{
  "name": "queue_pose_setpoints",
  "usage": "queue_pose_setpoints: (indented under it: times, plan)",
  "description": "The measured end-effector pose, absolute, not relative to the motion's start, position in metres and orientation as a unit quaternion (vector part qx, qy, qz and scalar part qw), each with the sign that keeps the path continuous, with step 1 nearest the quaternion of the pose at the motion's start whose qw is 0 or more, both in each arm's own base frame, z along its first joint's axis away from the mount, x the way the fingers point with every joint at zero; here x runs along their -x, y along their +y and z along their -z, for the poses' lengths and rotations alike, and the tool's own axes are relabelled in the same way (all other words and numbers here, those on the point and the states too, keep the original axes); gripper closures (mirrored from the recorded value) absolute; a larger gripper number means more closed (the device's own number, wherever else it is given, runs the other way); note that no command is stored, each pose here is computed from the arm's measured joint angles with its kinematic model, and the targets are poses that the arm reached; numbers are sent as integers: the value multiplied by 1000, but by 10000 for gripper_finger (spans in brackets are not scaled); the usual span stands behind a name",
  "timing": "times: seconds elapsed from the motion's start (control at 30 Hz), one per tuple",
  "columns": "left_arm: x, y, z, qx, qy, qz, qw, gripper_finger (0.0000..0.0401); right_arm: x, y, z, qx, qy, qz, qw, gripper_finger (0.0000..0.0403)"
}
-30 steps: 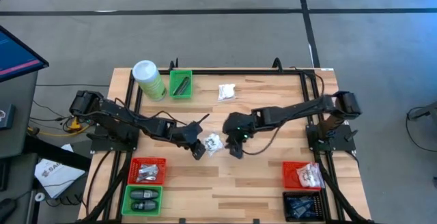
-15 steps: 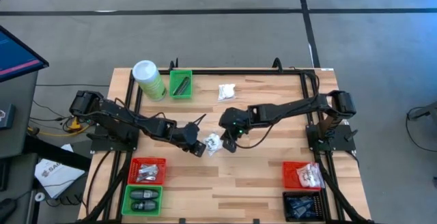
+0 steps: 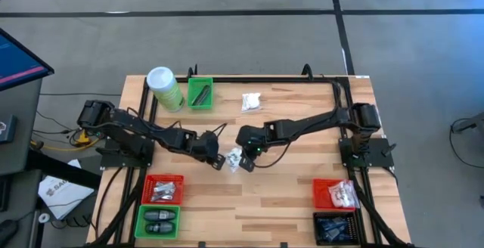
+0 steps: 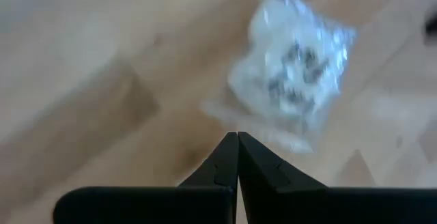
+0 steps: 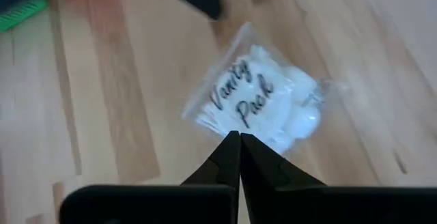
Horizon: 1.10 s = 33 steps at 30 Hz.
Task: Pick & Place Travel size toiletries
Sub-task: Put the cotton pack into the right red bin
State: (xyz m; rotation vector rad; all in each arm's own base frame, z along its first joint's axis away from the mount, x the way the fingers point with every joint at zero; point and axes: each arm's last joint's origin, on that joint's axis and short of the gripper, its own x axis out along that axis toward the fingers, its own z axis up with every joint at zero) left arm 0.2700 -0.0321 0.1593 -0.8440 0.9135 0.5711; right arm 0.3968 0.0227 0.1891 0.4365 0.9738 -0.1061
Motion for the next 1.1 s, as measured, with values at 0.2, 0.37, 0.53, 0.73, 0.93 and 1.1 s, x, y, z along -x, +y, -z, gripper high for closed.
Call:
queue_pose_setpoints:
  times: [0.2, 0.37, 0.53, 0.73, 0.93, 1.1]
  plan:
    - [-279, -6, -155, 366, 415, -258, 792, 401, -396, 32, -191, -190, 462, 67, 864, 403]
    - [-295, 6, -148, 350, 422, -236, 802, 401, -390, 42, -193, -172, 463, 73, 866, 403]
    - [-311, 6, -141, 336, 431, -210, 811, 401, -379, 56, -195, -162, 462, 58, 870, 403]
    - [-326, 1, -130, 323, 459, -180, 808, 401, -365, 72, -197, -178, 426, 63, 885, 403]
    - [-341, -9, -129, 296, 445, -139, 834, 401, -334, 74, -198, -192, 425, 85, 880, 403]
    - [-346, -11, -138, 280, 431, -111, 851, 401, -326, 76, -193, -203, 429, 91, 876, 403]
